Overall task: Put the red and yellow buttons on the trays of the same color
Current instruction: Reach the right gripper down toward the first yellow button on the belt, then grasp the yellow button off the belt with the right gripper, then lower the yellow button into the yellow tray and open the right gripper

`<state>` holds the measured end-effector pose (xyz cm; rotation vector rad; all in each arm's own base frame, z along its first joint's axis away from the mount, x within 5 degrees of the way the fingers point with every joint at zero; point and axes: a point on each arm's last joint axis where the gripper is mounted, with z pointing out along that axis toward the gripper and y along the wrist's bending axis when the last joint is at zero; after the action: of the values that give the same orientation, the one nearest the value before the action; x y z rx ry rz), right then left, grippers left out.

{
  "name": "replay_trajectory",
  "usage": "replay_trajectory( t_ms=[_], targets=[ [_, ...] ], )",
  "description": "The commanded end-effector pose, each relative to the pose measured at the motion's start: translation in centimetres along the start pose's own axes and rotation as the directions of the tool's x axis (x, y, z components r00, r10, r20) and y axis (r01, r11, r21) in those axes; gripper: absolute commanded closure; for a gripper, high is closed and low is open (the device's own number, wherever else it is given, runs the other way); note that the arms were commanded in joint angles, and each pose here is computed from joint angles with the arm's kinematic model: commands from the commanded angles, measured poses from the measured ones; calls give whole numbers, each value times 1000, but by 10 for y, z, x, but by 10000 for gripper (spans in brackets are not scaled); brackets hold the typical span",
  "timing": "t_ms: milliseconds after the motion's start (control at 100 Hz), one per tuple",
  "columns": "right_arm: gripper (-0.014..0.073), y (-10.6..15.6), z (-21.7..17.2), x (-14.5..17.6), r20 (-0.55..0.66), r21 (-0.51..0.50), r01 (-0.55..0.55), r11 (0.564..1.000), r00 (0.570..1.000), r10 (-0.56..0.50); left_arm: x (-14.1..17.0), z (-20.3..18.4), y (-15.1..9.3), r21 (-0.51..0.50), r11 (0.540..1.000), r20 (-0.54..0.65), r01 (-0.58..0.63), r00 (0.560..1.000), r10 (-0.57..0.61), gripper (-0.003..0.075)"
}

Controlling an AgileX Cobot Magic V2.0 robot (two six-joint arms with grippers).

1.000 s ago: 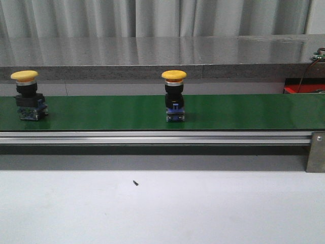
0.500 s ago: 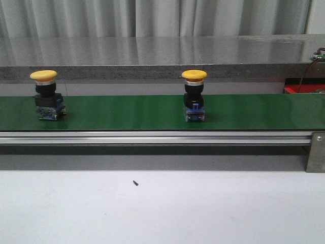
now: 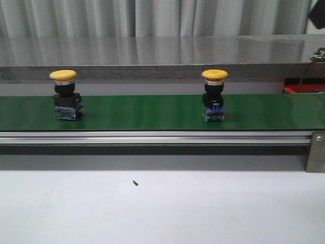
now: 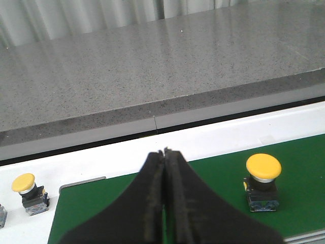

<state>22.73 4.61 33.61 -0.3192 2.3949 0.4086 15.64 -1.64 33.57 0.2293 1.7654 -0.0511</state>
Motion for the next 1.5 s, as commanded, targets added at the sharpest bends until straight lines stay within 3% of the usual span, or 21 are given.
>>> replay_trajectory(
  t_ms=[0, 240, 400, 770, 890, 1040, 1090, 1260, 1490],
  targets=[
    [23, 6, 8, -27, 73, -11, 40, 999, 997, -39, -14, -3, 3, -35, 999, 77, 12, 997, -9, 740],
    [23, 15, 57, -56, 29, -9, 144, 990, 989, -144, -14, -3, 3, -35, 999, 77, 12, 997, -9, 740],
    [23, 12, 80, -67, 25, 0, 149, 989, 989, -149, -14, -3, 3, -35, 999, 77, 12, 997, -9, 740],
    [25, -1, 118, -65, -39, 40, 174, 984, 984, -172, -14, -3, 3, -35, 999, 77, 12, 997, -9, 740],
    [102, -4, 128, -61, -72, 39, 175, 984, 982, -172, -14, -3, 3, -35, 999, 77, 12, 997, -9, 740],
    [344, -4, 127, -59, -98, 31, 167, 986, 982, -163, -14, -3, 3, -35, 999, 77, 12, 997, -9, 740],
    [386, -3, 126, -58, -106, 27, 167, 986, 981, -163, -14, -3, 3, -35, 999, 77, 12, 997, -9, 740],
    [391, -2, 106, -63, -111, 19, 156, 988, 982, -153, -14, -3, 3, -35, 999, 77, 12, 997, -9, 740],
    [391, -22, 39, -65, -52, 103, 83, 991, 996, -78, -14, -3, 3, -35, 999, 77, 12, 997, -9, 740]
  ],
)
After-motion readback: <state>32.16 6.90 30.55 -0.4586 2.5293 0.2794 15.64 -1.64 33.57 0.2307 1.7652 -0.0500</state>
